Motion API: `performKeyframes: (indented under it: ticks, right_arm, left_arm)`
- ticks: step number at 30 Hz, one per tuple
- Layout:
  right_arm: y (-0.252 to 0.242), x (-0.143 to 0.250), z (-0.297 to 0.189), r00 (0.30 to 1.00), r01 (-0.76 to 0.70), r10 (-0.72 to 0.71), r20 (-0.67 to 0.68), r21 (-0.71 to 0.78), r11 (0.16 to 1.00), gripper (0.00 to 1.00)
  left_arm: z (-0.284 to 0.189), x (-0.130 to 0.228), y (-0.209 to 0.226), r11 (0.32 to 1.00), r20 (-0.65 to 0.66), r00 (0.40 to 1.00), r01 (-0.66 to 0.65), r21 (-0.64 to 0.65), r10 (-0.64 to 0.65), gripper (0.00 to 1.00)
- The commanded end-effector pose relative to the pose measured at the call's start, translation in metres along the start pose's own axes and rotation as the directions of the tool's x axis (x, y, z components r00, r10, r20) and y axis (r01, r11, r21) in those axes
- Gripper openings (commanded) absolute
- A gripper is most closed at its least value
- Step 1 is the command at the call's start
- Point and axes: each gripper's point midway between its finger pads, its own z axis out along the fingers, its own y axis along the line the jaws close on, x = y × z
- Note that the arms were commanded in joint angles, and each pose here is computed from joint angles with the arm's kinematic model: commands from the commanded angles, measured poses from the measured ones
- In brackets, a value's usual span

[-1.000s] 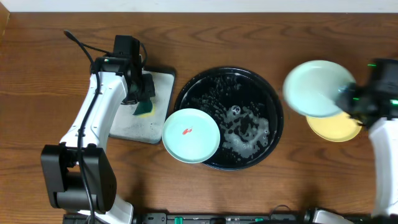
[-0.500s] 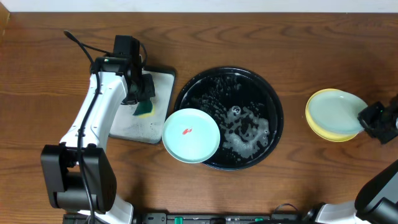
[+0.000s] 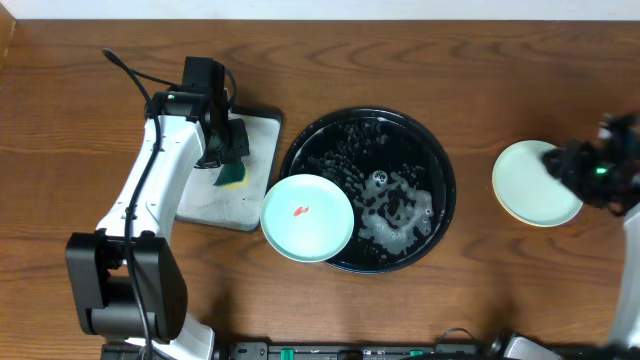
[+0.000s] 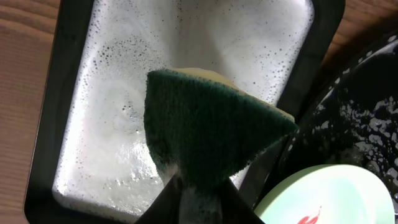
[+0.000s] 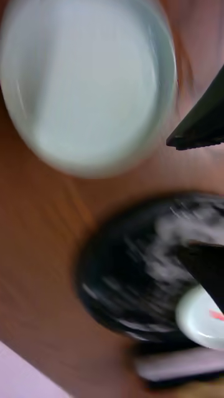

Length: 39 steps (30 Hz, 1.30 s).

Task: Clean dirty plates on tray and stack at the side
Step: 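Move the right gripper back to the remaining green plate's rim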

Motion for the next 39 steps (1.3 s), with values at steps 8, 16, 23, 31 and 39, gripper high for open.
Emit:
performKeyframes:
  ticks: [8,16,23,31,39]
  right_arm:
    - [0.131,0.133,0.040,0.796,0.461,-0.531,-0.290,-0.278,0.843,0.44]
    - [0.156,0.228,0.097,0.699,0.458,-0.477,-0.533,-0.179,0.871,0.43]
    - [0.148,0.285,0.139,0.673,0.376,-0.296,-0.678,-0.031,0.926,0.41]
    - [0.139,0.293,0.157,0.667,0.366,-0.255,-0.700,0.011,0.930,0.11]
    - [0.125,0.240,0.164,0.748,0.426,-0.314,-0.585,0.060,0.903,0.01]
  left_arm:
    - [-0.001,0.001,0.001,1.000,-0.003,1.000,0.009,0.001,-0.009,0.17]
    - [-0.001,0.001,0.001,1.000,-0.003,1.000,0.009,0.001,-0.009,0.17]
    - [-0.001,0.001,0.001,1.000,-0.003,1.000,0.009,0.001,-0.009,0.17]
    - [-0.001,0.001,0.001,1.000,-0.003,1.000,0.009,0.001,-0.009,0.17]
    - [-0.001,0.001,0.001,1.000,-0.003,1.000,0.009,0.001,-0.009,0.17]
